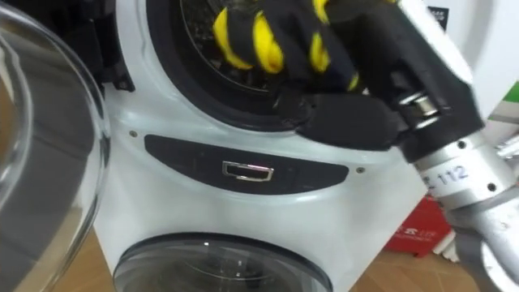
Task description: Pick clothes from washing machine
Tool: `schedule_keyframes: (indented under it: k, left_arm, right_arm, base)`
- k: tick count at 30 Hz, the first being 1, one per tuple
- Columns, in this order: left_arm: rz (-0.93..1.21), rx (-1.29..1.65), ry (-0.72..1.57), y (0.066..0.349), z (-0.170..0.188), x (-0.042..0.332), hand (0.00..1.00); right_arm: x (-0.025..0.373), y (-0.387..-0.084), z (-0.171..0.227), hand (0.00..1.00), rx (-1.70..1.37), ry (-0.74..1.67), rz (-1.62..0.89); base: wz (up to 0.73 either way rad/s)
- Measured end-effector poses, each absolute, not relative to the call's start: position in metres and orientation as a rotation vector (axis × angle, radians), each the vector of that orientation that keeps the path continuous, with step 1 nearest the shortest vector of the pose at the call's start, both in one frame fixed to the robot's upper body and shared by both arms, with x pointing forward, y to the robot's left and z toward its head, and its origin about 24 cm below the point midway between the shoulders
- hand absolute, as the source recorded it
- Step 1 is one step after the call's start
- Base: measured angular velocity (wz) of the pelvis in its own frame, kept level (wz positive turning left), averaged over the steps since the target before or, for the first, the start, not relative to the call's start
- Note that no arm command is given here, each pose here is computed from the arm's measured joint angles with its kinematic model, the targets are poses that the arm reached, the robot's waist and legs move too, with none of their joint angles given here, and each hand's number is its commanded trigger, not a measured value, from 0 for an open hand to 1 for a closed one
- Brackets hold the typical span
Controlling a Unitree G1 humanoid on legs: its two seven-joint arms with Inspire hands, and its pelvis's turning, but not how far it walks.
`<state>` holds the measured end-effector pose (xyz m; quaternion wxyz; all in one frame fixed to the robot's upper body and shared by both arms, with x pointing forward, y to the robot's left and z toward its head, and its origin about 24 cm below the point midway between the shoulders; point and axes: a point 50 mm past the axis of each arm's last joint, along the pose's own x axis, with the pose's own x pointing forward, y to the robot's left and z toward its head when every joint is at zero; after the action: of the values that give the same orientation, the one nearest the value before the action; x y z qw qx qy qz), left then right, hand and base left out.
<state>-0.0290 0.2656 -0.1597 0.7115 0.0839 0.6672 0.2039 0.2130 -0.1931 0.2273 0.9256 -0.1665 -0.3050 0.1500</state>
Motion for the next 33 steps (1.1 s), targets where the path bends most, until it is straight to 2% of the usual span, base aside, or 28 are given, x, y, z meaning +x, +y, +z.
schedule_keyframes:
  k: [8, 13, 16, 20, 28, 33]
  left_arm:
    - [0.483, 0.174, 1.458, 0.268, -0.159, -0.028, 0.0]
    - [0.485, 0.177, 1.465, 0.269, -0.158, -0.032, 0.0]
    - [0.486, 0.187, 1.429, 0.274, -0.157, -0.019, 0.0]
    - [0.489, 0.2, 1.41, 0.279, -0.156, -0.013, 0.0]
    - [0.442, 0.232, 1.397, 0.279, -0.156, -0.001, 0.0]
    - [0.353, 0.273, 1.345, 0.274, -0.157, 0.025, 0.0]
  right_arm:
    - [0.202, -0.218, 0.213, 1.0, -0.371, -0.546, 0.199]
    - [0.191, -0.247, 0.192, 1.0, -0.393, -0.423, 0.059]
    - [0.183, -0.266, 0.176, 1.0, -0.409, -0.327, -0.04]
    - [0.175, -0.275, 0.16, 1.0, -0.401, -0.244, -0.084]
    - [0.161, -0.302, 0.105, 1.0, -0.317, 0.016, -0.201]
    - [0.148, -0.31, 0.066, 1.0, -0.268, 0.182, -0.26]
  base:
    - [-0.1]
    - [-0.27]
    - [-0.45]
    - [-0.44]
    - [-0.38]
    - [-0.22]
